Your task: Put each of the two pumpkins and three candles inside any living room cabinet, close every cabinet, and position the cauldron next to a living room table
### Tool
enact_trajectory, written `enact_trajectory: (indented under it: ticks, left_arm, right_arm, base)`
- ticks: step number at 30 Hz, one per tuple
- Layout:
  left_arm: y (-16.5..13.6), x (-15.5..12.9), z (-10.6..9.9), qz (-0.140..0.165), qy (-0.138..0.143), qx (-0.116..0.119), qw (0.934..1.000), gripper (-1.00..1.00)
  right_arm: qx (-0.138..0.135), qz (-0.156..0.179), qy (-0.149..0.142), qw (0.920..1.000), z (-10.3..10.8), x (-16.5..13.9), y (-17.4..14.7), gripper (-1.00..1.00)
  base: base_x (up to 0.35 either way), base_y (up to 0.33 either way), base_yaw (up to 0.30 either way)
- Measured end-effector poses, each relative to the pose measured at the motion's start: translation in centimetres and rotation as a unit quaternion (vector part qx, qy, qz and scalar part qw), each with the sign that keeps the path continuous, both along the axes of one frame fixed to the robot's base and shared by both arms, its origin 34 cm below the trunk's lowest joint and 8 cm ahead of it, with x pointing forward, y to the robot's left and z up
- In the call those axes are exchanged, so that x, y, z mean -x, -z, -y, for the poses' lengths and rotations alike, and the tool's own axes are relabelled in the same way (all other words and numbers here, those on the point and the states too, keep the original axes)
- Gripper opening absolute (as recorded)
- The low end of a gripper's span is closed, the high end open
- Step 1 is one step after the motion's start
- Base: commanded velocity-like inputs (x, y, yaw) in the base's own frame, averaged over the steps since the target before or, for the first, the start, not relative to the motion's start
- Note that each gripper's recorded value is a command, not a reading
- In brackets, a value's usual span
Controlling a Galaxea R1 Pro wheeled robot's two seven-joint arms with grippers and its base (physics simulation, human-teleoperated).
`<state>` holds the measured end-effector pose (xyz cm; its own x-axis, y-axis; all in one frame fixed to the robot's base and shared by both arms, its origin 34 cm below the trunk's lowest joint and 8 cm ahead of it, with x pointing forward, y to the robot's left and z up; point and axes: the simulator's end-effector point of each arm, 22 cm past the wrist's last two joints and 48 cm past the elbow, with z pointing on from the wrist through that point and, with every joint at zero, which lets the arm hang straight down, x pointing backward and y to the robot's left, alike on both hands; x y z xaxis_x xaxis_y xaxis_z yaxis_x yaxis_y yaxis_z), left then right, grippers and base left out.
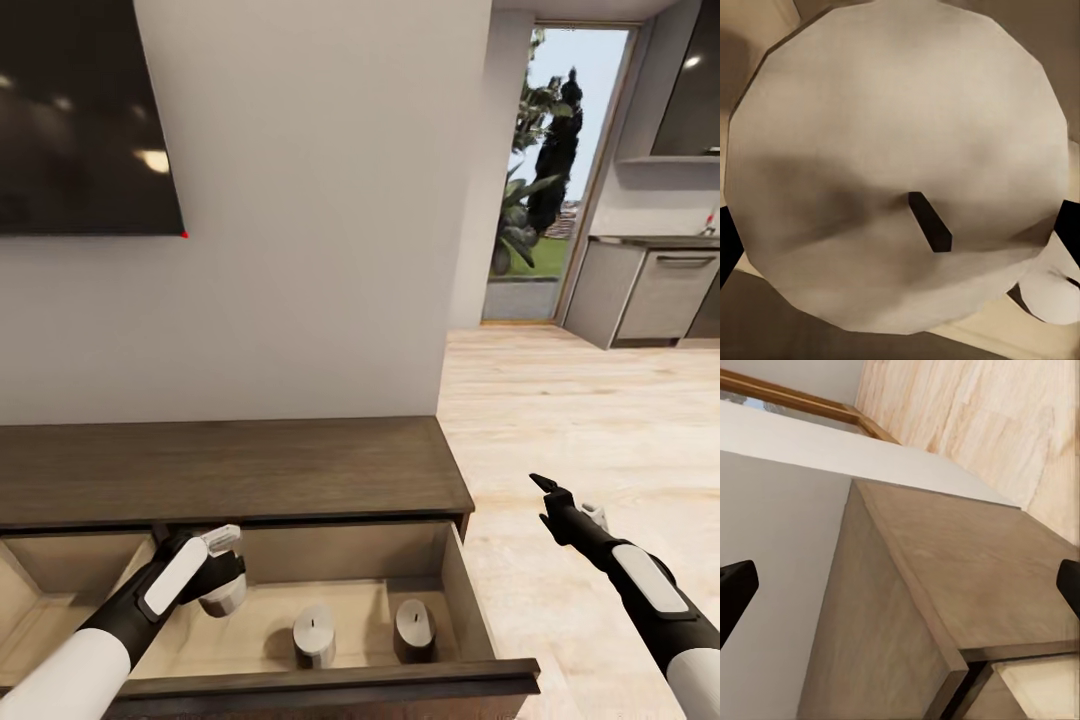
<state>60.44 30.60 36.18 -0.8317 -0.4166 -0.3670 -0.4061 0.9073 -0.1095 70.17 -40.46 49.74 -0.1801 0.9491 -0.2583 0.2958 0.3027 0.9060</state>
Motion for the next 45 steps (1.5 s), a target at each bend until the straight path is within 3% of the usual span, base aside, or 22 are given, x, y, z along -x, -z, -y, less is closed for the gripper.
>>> enact_trajectory:
  ticks: [10,45]
  left_arm:
    - [2.2,0.5,0.5,-0.017,0.001,0.003,0.9999,-1.00]
    - [9.1,2.5,-0.3,-0.064,-0.018,-0.008,0.9978,-1.00]
  right_arm:
    - [-0.013,0.011,-0.016,0.9997,-0.6,0.4,1.8,1.00]
    - [-0.018,-0.048,-0.009,0.9986,-0.1,1.3,9.7,1.00]
  base:
    - [0.000,0.000,0.000]
    - [0.000,0.000,0.000]
